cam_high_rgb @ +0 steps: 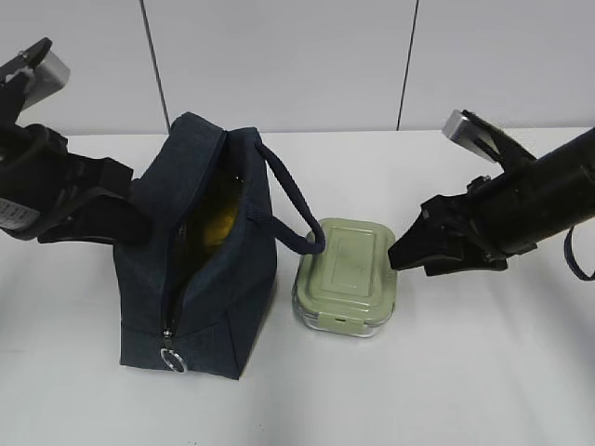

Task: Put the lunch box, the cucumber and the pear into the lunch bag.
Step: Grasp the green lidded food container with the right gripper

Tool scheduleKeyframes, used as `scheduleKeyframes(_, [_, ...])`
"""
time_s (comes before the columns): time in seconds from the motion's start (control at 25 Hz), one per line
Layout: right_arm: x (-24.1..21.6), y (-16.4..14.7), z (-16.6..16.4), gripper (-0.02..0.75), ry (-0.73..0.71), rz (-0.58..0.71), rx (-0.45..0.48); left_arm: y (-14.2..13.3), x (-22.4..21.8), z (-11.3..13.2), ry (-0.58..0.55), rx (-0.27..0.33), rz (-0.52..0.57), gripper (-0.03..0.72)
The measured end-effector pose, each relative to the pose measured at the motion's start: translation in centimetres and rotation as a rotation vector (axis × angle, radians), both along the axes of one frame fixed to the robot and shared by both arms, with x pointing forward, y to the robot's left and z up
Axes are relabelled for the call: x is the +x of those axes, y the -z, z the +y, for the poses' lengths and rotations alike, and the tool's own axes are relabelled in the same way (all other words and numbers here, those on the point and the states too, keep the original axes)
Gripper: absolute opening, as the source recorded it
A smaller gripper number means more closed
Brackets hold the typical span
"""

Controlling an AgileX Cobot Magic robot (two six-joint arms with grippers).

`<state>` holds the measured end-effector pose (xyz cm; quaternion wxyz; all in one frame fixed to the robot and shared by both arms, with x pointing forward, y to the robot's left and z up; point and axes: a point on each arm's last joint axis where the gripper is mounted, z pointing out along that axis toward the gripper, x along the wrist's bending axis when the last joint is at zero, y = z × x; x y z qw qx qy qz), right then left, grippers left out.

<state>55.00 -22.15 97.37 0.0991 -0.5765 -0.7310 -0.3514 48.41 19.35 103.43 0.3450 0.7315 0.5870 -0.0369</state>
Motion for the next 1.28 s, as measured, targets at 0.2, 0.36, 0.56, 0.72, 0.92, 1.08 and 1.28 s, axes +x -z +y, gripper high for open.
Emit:
scheduleKeyframes(0.2, [1.3, 0.7, 0.2, 0.444, 0.100, -0.017, 0.073, 0.0, 0.0, 0.0, 0.002, 0.000, 0.002, 0.002])
scheduleKeyframes(0.36, [1.6, 1.2, 0.3, 0.446, 0.131, -0.004, 0.091, 0.0, -0.1, 0.0, 0.009, -0.001, 0.011, 0.002])
scheduleKeyframes(0.56, [1.6, 1.1, 0.3, 0.532, 0.137, -0.005, 0.095, 0.1, -0.2, -0.1, 0.015, -0.001, 0.019, 0.002])
scheduleKeyframes(0.72, [1.7, 1.3, 0.2, 0.607, 0.142, -0.003, 0.090, 0.1, -0.2, -0.1, 0.017, -0.001, 0.023, 0.002])
scheduleKeyframes(0.92, [2.0, 3.4, 0.3, 0.617, 0.143, 0.061, 0.085, 0.1, -0.3, -0.1, 0.018, -0.001, 0.024, 0.002])
scheduleKeyframes(1.08, [2.2, 5.1, 0.4, 0.618, 0.156, 0.115, 0.098, 0.1, -0.3, -0.1, 0.020, -0.002, 0.026, 0.002])
scheduleKeyframes(1.28, [2.4, 6.5, 0.4, 0.620, 0.145, 0.139, 0.095, 0.1, -0.3, -0.1, 0.024, -0.002, 0.033, 0.002])
